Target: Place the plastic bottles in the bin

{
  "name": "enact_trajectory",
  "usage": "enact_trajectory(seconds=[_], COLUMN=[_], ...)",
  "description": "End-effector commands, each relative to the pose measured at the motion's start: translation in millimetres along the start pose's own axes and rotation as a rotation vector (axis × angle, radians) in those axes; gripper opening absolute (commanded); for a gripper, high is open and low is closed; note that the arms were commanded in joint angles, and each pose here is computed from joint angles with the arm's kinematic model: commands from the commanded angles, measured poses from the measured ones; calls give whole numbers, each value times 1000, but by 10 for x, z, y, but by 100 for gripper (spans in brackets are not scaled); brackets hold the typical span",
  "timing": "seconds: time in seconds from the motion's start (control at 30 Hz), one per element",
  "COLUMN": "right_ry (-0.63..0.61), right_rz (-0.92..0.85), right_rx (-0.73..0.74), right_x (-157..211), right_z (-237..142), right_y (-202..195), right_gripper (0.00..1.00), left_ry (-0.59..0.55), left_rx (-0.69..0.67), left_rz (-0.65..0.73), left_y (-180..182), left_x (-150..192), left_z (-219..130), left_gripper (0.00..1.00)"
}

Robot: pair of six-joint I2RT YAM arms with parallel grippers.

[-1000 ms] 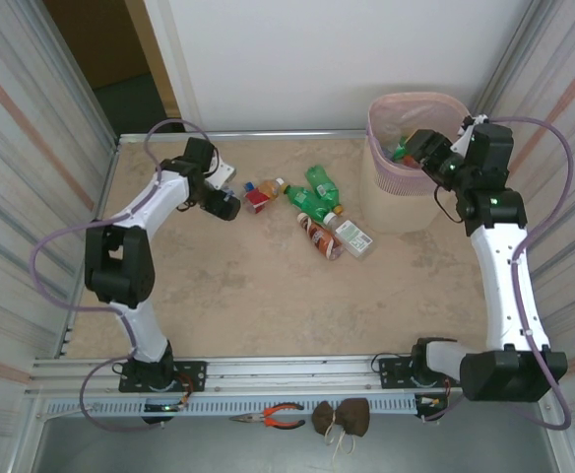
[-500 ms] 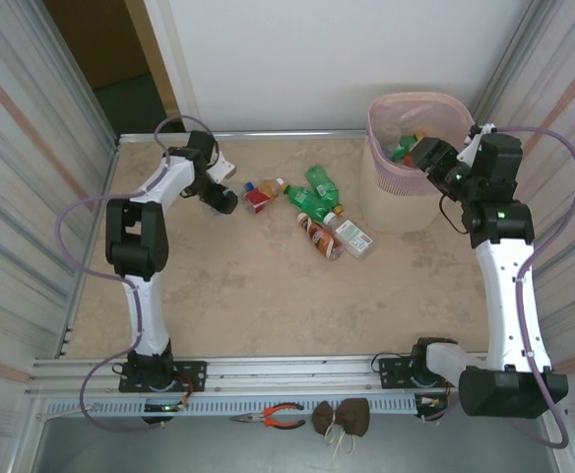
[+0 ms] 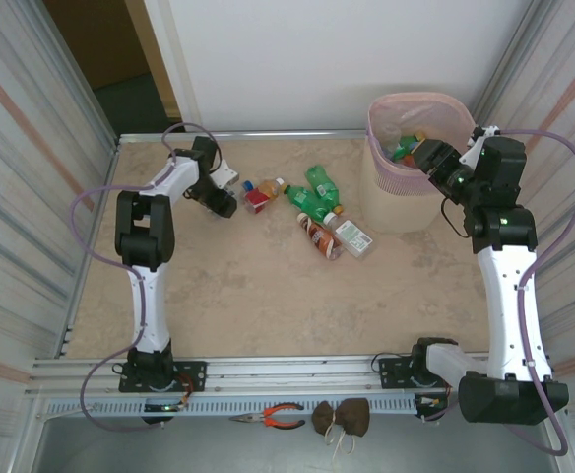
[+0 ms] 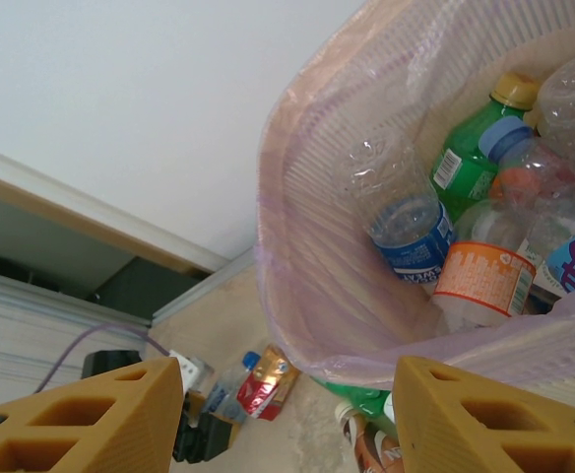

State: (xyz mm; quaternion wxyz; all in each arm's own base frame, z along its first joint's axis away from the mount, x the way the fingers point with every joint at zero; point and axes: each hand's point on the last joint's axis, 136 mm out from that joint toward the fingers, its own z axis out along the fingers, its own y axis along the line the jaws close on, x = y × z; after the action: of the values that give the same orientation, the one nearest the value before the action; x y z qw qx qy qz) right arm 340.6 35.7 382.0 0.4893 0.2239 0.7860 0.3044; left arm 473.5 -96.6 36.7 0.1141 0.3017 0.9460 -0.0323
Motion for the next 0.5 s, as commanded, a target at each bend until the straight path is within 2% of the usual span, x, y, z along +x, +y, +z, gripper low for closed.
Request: enact_trajectory(seconds=[0.0, 0.23, 0.47], right_ry=[-5, -4, -10], right_rz=[-18, -6, -14], right_rx=[11, 1, -1], right_x=[10, 28, 51], right_z=[-64, -79, -143], right_y=[-30, -19, -18], right_gripper=[57, 57, 57], left_ry=[22, -10, 8], left_rx=[30, 68, 77], left_rz=[-37, -88, -115], left_y=[-22, -121, -186], left_x=[145, 169, 295], left_z=[-102, -228, -221], left_gripper=[73, 61, 49])
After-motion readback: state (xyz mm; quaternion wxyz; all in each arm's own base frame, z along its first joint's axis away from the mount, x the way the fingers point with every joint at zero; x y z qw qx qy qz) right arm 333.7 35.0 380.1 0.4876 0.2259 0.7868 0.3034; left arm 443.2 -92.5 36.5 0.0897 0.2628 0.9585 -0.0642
